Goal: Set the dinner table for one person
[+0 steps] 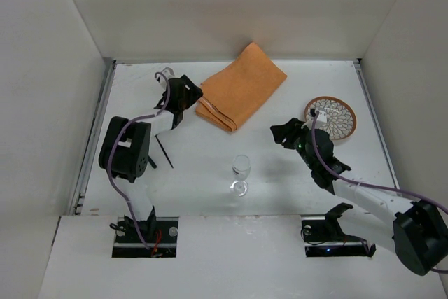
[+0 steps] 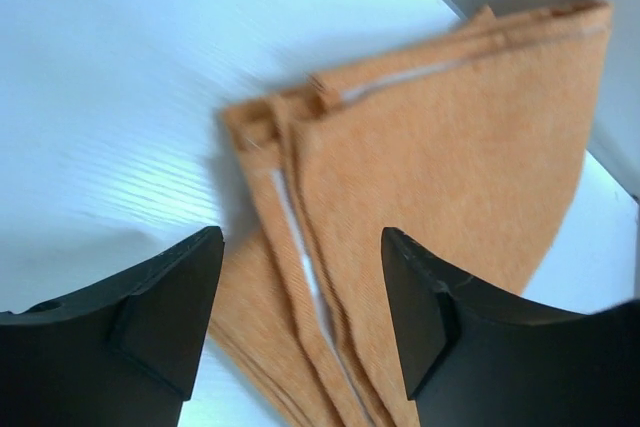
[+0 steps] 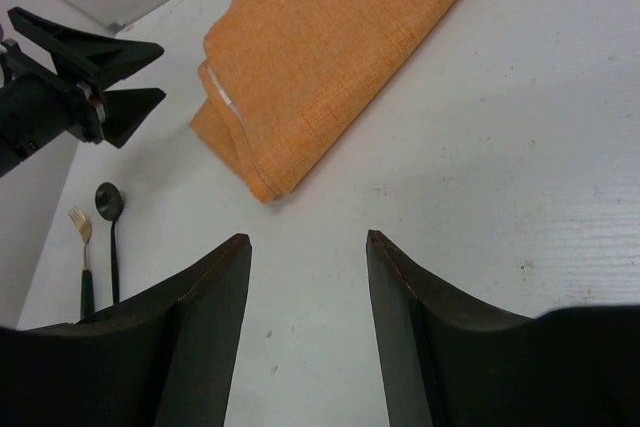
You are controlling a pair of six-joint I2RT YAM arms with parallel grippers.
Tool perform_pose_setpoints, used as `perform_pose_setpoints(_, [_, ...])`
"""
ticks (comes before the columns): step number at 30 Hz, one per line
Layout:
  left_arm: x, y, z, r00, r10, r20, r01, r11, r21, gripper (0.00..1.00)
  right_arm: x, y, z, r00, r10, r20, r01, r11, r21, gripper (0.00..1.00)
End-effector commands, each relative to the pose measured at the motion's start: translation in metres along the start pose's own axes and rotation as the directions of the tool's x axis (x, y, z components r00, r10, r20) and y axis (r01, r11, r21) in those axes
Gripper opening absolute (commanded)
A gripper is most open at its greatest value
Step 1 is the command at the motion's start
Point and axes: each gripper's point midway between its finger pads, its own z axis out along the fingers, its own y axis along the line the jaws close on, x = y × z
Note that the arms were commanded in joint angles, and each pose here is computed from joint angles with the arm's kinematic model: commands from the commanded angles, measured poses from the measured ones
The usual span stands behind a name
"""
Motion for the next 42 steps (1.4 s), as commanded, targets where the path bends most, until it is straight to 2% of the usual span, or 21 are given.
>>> perform_pose_setpoints(1, [-0.01,0.01,0.01,1.0,0.011,-0.029,-0.012,1.0,-0.027,0.64,-0.027,0.019,0.003,0.997,0.007,0.076,-0.003,0.999,-0.051,0.56])
perform_pose_setpoints(8, [-0.008,0.002,0.037,0.992,-0.014,-0.126,0.026,0.995,0.093,0.66,-0.023,0.019,0.007,0.998,0.0,0.062,0.003,0.999,-0.045,0.56])
perform_pose_setpoints(11, [-0.003,0.001,0.039,0.991,-0.003,-0.134,0.02,0.992,0.125,0.69,-0.021,0.02,0.009,0.999,-0.008,0.054,0.011,0.999,-0.046,0.57])
perform_pose_setpoints(17, [0.01,0.005,0.054,0.988,0.012,-0.155,0.006,0.993,0.114,0.7,-0.016,0.023,0.011,0.999,-0.012,0.04,0.014,0.999,-0.05,0.65])
perform_pose_setpoints(20, [0.017,0.011,0.066,0.986,0.022,-0.167,-0.008,0.997,0.082,0.67,-0.017,0.024,0.011,0.999,-0.012,0.041,0.014,0.998,-0.053,0.65])
perform_pose_setpoints(26, [0.03,0.023,0.089,0.983,0.021,-0.18,-0.019,1.0,0.015,0.53,-0.019,0.025,0.009,0.999,-0.01,0.048,0.013,0.998,-0.057,0.66])
perform_pose_setpoints(30, [0.019,0.015,0.089,0.992,0.013,-0.124,-0.01,1.0,0.022,0.18,-0.015,0.022,0.011,0.999,-0.013,0.037,0.015,0.999,-0.046,0.68])
perform_pose_setpoints(32, [0.005,0.009,0.082,0.998,-0.004,-0.069,0.006,0.999,0.035,0.1,-0.012,0.02,0.013,0.999,-0.015,0.03,0.016,0.999,-0.041,0.73])
perform_pose_setpoints(35, [-0.024,0.009,0.066,1.0,-0.015,0.025,0.014,0.999,0.039,0.06,-0.009,0.015,0.016,1.0,-0.015,0.02,0.015,1.0,-0.026,0.8])
perform_pose_setpoints(39, [-0.059,0.01,0.033,0.99,-0.038,0.138,0.032,0.998,0.049,0.05,0.0,0.009,0.028,1.0,-0.01,-0.002,0.01,1.0,-0.005,0.82])
perform_pose_setpoints(42, [-0.078,-0.006,0.007,0.977,-0.045,0.207,0.026,0.995,0.095,0.05,0.01,0.01,0.043,0.999,0.008,-0.037,-0.008,1.0,0.001,0.84])
